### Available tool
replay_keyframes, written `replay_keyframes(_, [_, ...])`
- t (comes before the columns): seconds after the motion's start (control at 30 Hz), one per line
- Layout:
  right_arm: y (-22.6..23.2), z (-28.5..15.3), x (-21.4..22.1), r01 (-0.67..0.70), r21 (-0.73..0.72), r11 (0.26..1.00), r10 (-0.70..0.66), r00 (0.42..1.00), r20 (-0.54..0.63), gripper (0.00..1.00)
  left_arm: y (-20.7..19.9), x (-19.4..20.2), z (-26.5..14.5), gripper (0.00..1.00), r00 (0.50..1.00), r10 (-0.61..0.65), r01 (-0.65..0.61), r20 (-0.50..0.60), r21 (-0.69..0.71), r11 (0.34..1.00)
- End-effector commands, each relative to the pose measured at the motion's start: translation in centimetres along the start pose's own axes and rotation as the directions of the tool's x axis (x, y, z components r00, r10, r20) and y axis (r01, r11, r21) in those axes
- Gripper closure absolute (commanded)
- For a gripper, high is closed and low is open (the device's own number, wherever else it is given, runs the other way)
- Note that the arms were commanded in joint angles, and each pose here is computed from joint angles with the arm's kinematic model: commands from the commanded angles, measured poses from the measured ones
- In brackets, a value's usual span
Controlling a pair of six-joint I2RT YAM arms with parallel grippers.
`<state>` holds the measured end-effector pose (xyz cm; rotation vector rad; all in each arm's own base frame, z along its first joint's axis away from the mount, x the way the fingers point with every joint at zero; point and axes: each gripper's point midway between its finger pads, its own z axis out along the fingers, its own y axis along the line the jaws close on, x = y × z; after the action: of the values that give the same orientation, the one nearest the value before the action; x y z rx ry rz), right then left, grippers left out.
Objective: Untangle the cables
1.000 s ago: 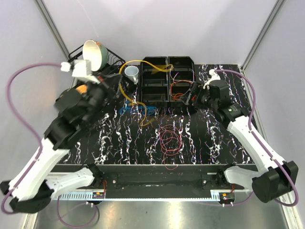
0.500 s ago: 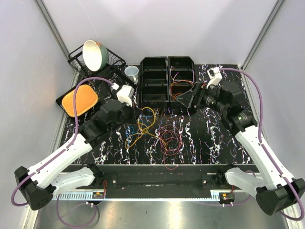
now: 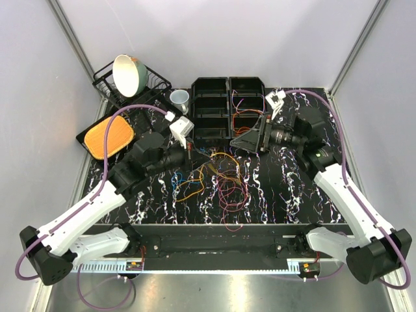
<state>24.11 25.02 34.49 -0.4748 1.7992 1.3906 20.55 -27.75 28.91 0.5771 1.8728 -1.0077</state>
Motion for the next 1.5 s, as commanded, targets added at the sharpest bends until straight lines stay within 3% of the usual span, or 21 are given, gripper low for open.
replay_keyframes(0.0, [1.8,0.5,0.9,0.015,-0.115,0.993,-0.021,0.999,-0.051,0.3,-3.5,-3.2,-0.3,1.0,0.996,0.045,-0.056,0.072,0.158,0.986])
replay_keyframes(0.33, [2.0,1.5,2.9,-0.018,-0.154,0.988,-0.001,0.993,-0.122,0.46,-3.7,-3.5,0.5,1.0,0.996,0.044,-0.056,0.075,0.156,0.986])
replay_keyframes(0.6, [1.8,2.2,3.9,-0.034,-0.147,0.989,0.012,0.989,-0.147,0.47,-3.9,-4.2,0.4,1.0,0.994,0.05,-0.064,0.095,0.154,0.986])
replay_keyframes(0.77, [1.7,2.8,4.2,-0.042,-0.143,0.989,0.019,0.987,-0.159,0.55,-3.9,-4.6,0.3,1.0,0.992,0.054,-0.07,0.11,0.139,0.988])
replay_keyframes(0.87, [1.6,3.1,4.2,-0.041,-0.136,0.99,0.019,0.988,-0.155,0.65,-3.7,-4.6,0.3,1.0,0.992,0.054,-0.068,0.111,0.127,0.99])
replay_keyframes(1.03, [1.9,3.2,3.6,-0.029,-0.136,0.99,0.009,0.99,-0.14,1.0,-2.2,-4.7,0.6,1.0,0.992,0.044,-0.05,0.121,0.043,0.998])
replay_keyframes(1.13, [2.0,3.3,2.2,-0.005,-0.11,0.994,-0.005,0.995,-0.098,1.0,-0.6,-4.5,0.2,0.51,0.994,0.026,-0.02,0.11,-0.052,0.998])
replay_keyframes(1.17, [2.2,3.3,1.4,0.017,-0.101,0.995,-0.025,0.997,-0.076,1.0,-0.4,-5.0,-0.5,0.16,0.992,0.026,-0.016,0.124,-0.08,0.997])
replay_keyframes(1.23, [2.7,3.4,-1.3,0.058,-0.05,0.997,-0.059,0.998,-0.02,1.0,1.8,-4.9,-2.1,0.01,0.991,0.017,0.013,0.136,-0.217,0.976])
replay_keyframes(1.3, [3.3,3.5,-3.4,0.107,-0.028,0.994,-0.106,0.994,0.016,1.0,3.5,-5.2,-4.7,0.01,0.983,0.021,0.042,0.185,-0.332,0.942])
replay_keyframes(1.47, [5.7,4.3,-10.7,0.195,0.014,0.981,-0.195,0.971,0.141,1.0,6.6,-1.2,-10.0,0.01,0.994,0.004,0.052,0.106,-0.515,0.855])
